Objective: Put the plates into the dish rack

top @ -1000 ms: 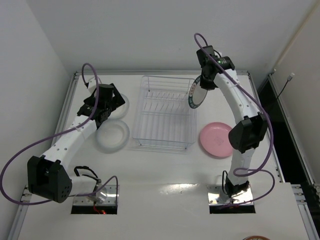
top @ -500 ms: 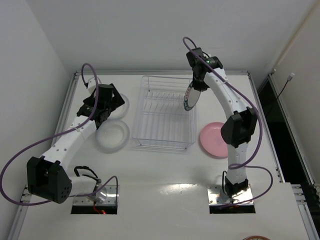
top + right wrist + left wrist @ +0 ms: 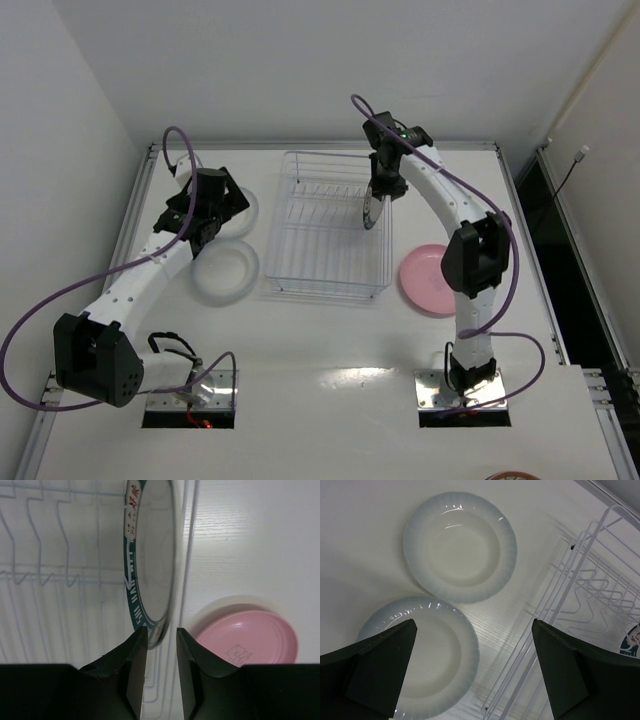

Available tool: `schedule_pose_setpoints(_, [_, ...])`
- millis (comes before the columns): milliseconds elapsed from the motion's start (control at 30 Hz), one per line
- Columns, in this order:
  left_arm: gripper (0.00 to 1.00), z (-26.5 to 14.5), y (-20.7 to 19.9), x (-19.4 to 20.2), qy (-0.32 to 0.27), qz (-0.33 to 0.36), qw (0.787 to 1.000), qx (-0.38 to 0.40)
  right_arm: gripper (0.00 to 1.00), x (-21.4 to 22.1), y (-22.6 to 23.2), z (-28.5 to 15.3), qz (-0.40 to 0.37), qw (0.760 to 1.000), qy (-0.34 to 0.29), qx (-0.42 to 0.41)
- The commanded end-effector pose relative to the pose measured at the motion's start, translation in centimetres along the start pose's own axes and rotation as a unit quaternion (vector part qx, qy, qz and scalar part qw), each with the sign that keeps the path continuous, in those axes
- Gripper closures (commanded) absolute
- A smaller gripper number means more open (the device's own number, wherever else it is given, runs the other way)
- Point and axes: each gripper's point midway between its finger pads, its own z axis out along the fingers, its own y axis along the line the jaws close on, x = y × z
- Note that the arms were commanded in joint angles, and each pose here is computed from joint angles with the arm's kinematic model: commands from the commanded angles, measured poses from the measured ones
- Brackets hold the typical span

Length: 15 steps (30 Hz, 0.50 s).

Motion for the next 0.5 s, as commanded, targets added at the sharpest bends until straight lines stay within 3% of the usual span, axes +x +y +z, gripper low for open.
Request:
schedule_pose_setpoints(0, [0.00, -0.8, -0.2, -1.8, -0.026, -0.016, 1.000, 0.009, 0.72, -1.9, 1.0, -2.7, 0.000, 0.998, -0.045, -0.042])
schedule_pose_setpoints(100, [0.00, -0.7, 0.0, -1.5, -0.022, -0.014, 1.000, 0.006, 0.70, -1.9, 1.0, -2.7, 0.000, 0.998, -0.045, -0.042])
schedule_pose_setpoints(267, [0.00, -0.5, 0.2, -1.7, -0.031, 0.010, 0.999, 0.005, 0.47, -3.7, 0.5, -5.4, 0.008, 0.995, -0.078, -0.056])
schedule_pose_setpoints(333, [0.00, -0.1, 0.3, -1.4, -0.029, 0.060, 0.998, 0.011, 0.39, -4.4, 0.5, -7.2, 0.009, 0.992, -0.099, -0.073])
schedule_pose_setpoints(467, [0.00, 1.5, 1.5, 0.1, -0.016, 0.096, 0.995, -0.020, 0.36, -5.1, 0.2, -9.4, 0.007, 0.988, -0.123, -0.093])
